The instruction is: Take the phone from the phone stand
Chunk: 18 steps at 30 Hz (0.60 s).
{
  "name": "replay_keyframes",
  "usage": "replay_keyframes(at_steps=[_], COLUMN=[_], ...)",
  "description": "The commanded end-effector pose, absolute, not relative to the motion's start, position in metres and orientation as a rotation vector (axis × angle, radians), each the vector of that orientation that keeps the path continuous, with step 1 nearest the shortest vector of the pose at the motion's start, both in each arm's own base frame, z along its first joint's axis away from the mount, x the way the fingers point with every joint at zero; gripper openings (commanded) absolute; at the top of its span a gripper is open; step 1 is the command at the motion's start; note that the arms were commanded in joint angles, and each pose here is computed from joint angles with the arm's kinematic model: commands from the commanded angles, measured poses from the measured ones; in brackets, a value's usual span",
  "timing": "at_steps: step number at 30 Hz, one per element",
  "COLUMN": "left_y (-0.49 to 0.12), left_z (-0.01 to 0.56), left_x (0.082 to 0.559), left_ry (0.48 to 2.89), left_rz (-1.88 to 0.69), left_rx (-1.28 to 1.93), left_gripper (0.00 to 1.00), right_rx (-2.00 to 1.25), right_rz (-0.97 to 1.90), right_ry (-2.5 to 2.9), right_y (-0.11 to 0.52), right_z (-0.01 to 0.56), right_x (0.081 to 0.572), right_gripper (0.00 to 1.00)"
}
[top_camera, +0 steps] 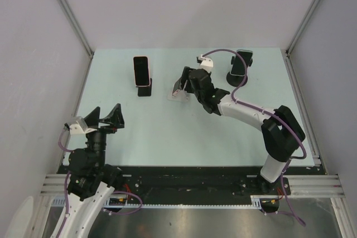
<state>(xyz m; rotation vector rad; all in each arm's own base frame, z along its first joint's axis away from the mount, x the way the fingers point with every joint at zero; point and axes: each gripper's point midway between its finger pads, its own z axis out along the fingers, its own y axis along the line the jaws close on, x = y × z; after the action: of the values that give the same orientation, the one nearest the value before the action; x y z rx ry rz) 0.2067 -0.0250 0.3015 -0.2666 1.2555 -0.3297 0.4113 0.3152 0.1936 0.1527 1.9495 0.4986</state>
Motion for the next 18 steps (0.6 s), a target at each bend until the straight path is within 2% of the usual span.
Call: replay_keyframes(at_steps=[1, 4, 10, 18], left_y=[-0.015, -0.015, -0.016, -0.017], left_z=[0.342, 0.342, 0.342, 0.342], left_x=[0.171, 0.171, 0.171, 0.171], left_ry=[1.076, 1.077, 1.076, 1.079], left_rz=[-0.407, -0.407, -0.409, -0.407], left_rx=[-0.269, -0.265, -0.259, -0.249], left_gripper=[1.00, 1.00, 1.00, 1.00], right_rx=[0.251, 0.267, 0.291, 0.303], right_rz=[0.510, 0.502, 0.510, 0.557], right_ry=[1.868, 1.875, 1.885, 1.867], right_y=[0.323, 0.324, 0.328, 0.330], right_z=[0.215, 0.207, 0.198, 0.212], right_x=[0.430, 0.432, 0.435, 0.432], right_gripper=[0.71, 0.67, 0.53, 0.21])
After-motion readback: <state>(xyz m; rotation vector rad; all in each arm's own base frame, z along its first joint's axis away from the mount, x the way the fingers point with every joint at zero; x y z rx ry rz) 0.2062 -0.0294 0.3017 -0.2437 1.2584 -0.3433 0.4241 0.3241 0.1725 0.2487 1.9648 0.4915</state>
